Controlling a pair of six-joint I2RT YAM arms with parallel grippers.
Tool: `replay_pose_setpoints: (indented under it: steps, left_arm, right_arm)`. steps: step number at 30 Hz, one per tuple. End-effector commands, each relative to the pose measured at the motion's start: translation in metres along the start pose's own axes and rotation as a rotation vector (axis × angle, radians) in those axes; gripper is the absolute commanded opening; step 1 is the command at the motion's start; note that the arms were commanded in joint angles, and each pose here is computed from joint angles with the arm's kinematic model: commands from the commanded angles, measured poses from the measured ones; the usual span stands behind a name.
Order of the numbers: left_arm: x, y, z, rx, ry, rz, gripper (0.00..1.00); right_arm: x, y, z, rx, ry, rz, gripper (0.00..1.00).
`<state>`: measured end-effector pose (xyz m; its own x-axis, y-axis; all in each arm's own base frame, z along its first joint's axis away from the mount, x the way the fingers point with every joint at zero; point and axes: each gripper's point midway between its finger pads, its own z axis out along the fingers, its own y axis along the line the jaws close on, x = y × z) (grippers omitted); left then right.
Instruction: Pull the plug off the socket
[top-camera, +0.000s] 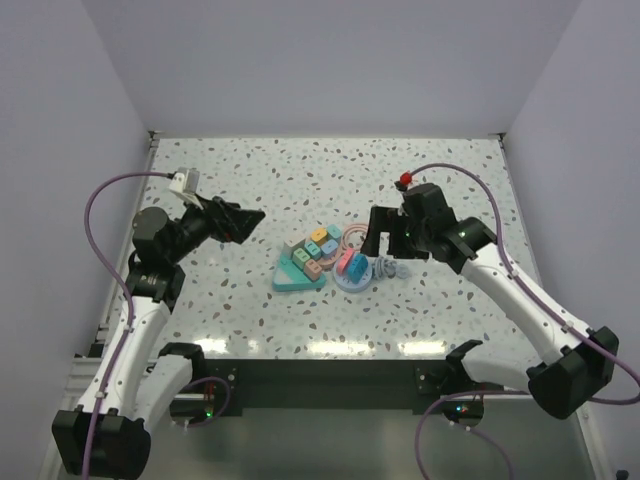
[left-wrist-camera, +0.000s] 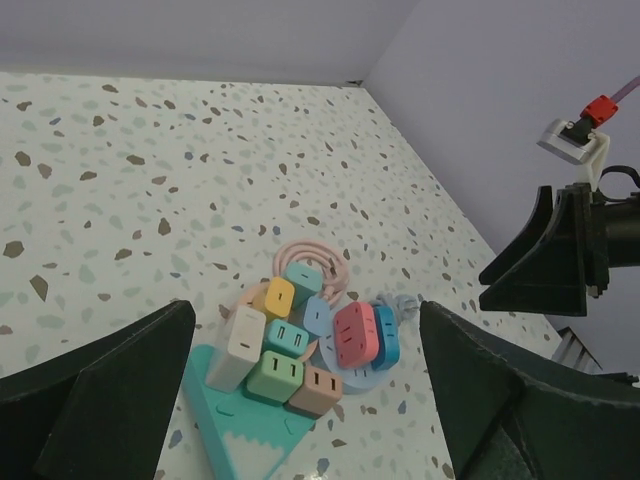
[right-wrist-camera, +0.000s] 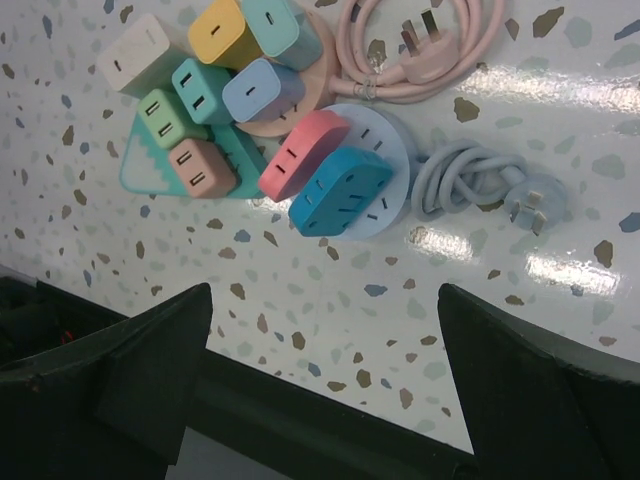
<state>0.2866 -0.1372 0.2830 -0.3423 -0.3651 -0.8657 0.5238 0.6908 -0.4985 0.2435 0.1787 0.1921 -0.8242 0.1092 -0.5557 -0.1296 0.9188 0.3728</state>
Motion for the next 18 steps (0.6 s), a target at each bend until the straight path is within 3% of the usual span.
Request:
replay_pose_setpoints:
  steps: [1,6,9,15,18]
  left_arm:
    - [0.003,-0.014,-0.003,0.057,0.019,-0.018,1.0]
    - [0.005,-0.028,-0.004,0.111,0.033,-0.038,1.0]
    - [0.005,-0.03,-0.006,0.108,0.03,-0.044,1.0]
    - [0.015,-0.027,-0.007,0.077,0.067,-0.051,1.0]
    - [0.025,-0.029,-0.007,0.069,0.115,-0.054,1.0]
  right_arm:
    - [-0.006,0.011,0.0,-0.002,0.018,-0.034,0.98]
    - [-0.008,-0.003,0.017,0.202,-0.01,-0.044,0.98]
    - [0.0,-0.013,0.031,0.343,0.037,-0.019,0.98]
    - [0.005,-0.005,0.056,0.397,0.019,0.05,0.96]
    - [0.009,-0.004,0.068,0.396,0.014,0.088,0.9]
